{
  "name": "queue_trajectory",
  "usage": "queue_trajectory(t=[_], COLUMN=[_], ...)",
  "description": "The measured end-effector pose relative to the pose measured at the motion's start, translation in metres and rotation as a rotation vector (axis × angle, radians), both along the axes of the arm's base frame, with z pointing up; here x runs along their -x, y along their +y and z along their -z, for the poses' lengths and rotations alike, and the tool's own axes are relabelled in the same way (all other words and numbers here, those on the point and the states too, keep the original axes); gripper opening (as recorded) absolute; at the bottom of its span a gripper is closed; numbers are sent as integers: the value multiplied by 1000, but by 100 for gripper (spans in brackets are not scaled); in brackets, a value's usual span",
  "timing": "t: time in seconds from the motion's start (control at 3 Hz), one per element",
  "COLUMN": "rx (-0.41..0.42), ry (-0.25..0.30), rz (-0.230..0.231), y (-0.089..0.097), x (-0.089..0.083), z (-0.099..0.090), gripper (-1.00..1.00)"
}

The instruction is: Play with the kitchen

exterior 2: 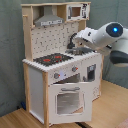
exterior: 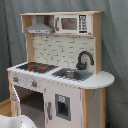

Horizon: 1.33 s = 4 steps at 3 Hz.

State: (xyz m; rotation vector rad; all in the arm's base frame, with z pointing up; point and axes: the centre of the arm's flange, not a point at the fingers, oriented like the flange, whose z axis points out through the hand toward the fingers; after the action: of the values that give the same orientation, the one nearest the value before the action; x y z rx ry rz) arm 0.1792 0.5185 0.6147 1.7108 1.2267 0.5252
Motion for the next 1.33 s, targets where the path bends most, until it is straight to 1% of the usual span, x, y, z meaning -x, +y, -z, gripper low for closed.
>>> queue_trajectory(t=[0.33, 0.67, 1.33], rx=[4, -4, -26], ry=[119, 235, 446], rz=[-6, -15, -41], y=[-29, -53, -89], x=[-19, -33, -52], z=[1, 13, 51], gripper=[100, 100, 100])
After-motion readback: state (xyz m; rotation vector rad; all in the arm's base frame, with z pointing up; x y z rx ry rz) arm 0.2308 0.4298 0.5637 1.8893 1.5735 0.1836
